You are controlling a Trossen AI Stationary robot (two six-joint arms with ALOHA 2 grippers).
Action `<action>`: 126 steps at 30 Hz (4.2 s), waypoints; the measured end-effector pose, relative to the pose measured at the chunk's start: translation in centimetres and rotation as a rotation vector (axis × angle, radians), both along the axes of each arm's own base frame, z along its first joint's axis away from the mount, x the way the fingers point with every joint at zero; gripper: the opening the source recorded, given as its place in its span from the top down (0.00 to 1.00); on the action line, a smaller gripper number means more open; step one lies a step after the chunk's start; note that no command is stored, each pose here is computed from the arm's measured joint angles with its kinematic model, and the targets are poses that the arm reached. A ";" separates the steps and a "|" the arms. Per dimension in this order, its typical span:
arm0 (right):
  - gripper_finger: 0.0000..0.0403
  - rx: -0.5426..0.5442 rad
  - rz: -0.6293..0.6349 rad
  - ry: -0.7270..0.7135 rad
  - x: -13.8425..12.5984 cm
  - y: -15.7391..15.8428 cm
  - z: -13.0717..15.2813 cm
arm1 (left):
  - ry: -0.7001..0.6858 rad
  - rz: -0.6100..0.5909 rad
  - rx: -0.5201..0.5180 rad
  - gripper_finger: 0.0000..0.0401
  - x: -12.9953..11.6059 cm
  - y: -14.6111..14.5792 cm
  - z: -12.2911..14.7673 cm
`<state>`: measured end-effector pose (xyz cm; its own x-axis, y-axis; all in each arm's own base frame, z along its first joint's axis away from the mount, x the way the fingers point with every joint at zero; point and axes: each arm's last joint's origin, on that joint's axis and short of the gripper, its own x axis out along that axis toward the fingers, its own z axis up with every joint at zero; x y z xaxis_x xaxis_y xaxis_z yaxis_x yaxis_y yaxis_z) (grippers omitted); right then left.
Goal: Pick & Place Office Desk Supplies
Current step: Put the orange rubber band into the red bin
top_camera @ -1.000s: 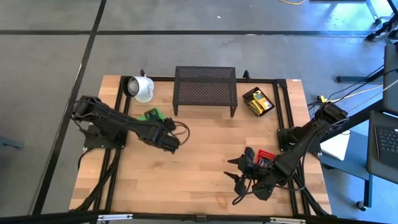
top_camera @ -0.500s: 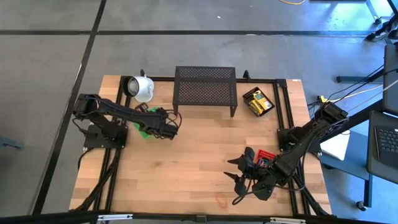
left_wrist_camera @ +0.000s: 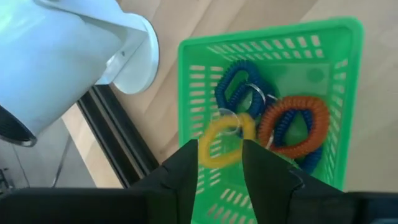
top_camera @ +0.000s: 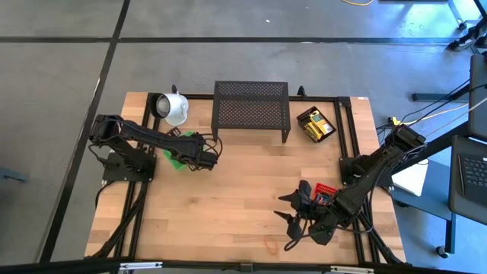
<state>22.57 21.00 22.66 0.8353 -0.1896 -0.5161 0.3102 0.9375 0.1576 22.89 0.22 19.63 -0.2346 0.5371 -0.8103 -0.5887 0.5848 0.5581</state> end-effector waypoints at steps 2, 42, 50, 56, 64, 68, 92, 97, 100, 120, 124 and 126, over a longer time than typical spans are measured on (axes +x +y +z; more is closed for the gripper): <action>0.40 0.031 0.033 0.030 0.0 0.1 -0.1 | -0.005 -0.007 -0.018 0.69 0.2 -0.1 0.3; 0.54 -0.008 0.635 0.376 5.4 2.6 -11.7 | -0.666 -0.417 -0.139 0.72 3.6 -14.1 5.1; 0.80 -0.024 0.620 0.382 5.4 2.5 -11.8 | -0.667 -0.416 -0.136 0.72 3.6 -14.1 5.1; 0.98 -0.012 0.644 0.391 5.4 2.5 -11.9 | -0.667 -0.417 -0.136 0.72 3.6 -14.1 5.1; 0.99 -0.029 0.666 0.392 5.3 2.6 -11.9 | -0.652 -0.442 -0.131 0.72 3.6 -14.1 5.1; 0.99 -0.050 0.687 0.397 5.5 2.7 -11.4 | -0.652 -0.442 -0.131 0.72 3.6 -14.1 5.1; 0.72 0.056 0.626 0.423 5.6 2.8 -9.7 | -0.661 -0.453 -0.127 0.72 3.7 -14.1 5.2; 0.57 -0.087 0.657 0.421 5.8 2.6 -10.6 | -0.662 -0.454 -0.120 0.72 3.7 -14.1 5.2; 0.51 -0.110 0.674 0.433 5.8 2.6 -11.2 | -0.661 -0.454 -0.120 0.72 3.7 -14.1 5.2; 0.87 -0.105 0.673 0.422 5.9 3.0 -11.8 | -0.659 -0.462 -0.111 0.72 3.7 -14.1 5.2; 0.98 -0.103 0.677 0.425 5.9 3.1 -11.9 | -0.659 -0.462 -0.110 0.72 3.7 -14.1 5.2; 0.98 -0.104 0.676 0.427 5.9 3.0 -11.9 | -0.659 -0.462 -0.110 0.72 3.7 -14.1 5.2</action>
